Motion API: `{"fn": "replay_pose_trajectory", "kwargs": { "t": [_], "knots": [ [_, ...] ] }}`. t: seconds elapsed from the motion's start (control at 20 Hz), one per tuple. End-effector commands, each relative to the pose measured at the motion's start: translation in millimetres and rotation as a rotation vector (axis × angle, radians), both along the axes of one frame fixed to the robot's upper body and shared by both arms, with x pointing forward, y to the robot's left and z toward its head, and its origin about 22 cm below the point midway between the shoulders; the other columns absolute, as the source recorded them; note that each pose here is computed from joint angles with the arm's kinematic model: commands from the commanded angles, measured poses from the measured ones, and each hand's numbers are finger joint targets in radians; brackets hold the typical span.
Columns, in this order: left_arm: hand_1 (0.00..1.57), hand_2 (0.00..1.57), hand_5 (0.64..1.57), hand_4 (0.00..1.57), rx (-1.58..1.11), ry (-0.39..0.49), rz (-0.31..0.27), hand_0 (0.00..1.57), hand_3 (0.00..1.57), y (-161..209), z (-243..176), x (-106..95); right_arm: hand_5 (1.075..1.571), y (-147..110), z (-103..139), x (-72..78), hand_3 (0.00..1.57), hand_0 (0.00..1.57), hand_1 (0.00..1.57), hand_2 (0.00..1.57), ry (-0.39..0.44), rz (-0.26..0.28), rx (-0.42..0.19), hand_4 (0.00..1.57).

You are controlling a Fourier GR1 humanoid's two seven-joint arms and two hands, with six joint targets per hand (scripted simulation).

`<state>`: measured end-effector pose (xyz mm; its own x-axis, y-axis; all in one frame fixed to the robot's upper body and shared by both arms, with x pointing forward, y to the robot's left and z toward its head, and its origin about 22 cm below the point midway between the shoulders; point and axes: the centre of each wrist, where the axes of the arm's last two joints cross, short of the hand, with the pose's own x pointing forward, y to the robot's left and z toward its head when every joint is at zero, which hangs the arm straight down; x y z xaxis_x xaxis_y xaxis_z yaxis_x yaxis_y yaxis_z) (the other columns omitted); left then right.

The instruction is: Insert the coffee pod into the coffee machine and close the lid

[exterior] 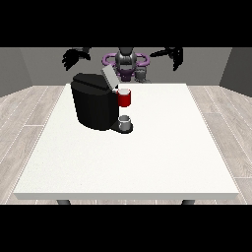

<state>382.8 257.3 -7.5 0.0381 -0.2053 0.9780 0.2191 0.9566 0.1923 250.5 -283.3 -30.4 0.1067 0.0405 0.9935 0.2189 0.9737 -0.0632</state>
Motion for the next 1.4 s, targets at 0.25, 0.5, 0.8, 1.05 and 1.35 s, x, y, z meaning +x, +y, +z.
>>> {"fn": "replay_pose_trajectory", "kwargs": {
  "t": [0.25, 0.5, 0.8, 1.05, 1.35],
  "knots": [
    [0.00, 0.00, 1.571, 0.06, -0.156, 0.060, 0.023, 0.00, 0.00, -23.5, -25.1, -22.7, 1.571, -0.5, 57.1, 31.5, 0.00, 0.00, 0.00, 0.00, -0.124, 0.141, -0.068, 0.04],
    [0.00, 0.00, 1.571, 0.00, -0.200, 0.085, -0.017, 0.00, 0.00, -14.4, -52.6, -57.4, 1.571, -1.7, 65.8, 36.4, 0.00, 0.00, 0.00, 0.00, -0.101, 0.188, -0.050, 0.00],
    [0.00, 0.00, 1.571, 0.10, -0.191, -0.028, -0.006, 0.00, 0.00, 1.3, -37.0, -63.8, 1.571, 27.7, 98.5, 58.7, 0.00, 0.00, 0.00, 0.00, -0.198, 0.293, -0.111, 0.24],
    [0.00, 0.00, 1.571, 0.00, -0.213, -0.013, 0.012, 0.00, 0.00, -1.0, -16.6, -66.9, 1.571, 42.4, 87.6, 64.3, 0.00, 0.00, 0.00, 0.00, -0.171, 0.330, -0.105, 0.12],
    [0.00, 0.00, 1.571, 0.00, -0.188, -0.062, 0.044, 0.00, 0.00, 3.7, 3.7, -71.8, 1.571, 36.4, 95.1, 81.7, 0.00, 0.00, 0.00, 0.00, -0.204, 0.346, -0.048, 0.00]
  ]
}}
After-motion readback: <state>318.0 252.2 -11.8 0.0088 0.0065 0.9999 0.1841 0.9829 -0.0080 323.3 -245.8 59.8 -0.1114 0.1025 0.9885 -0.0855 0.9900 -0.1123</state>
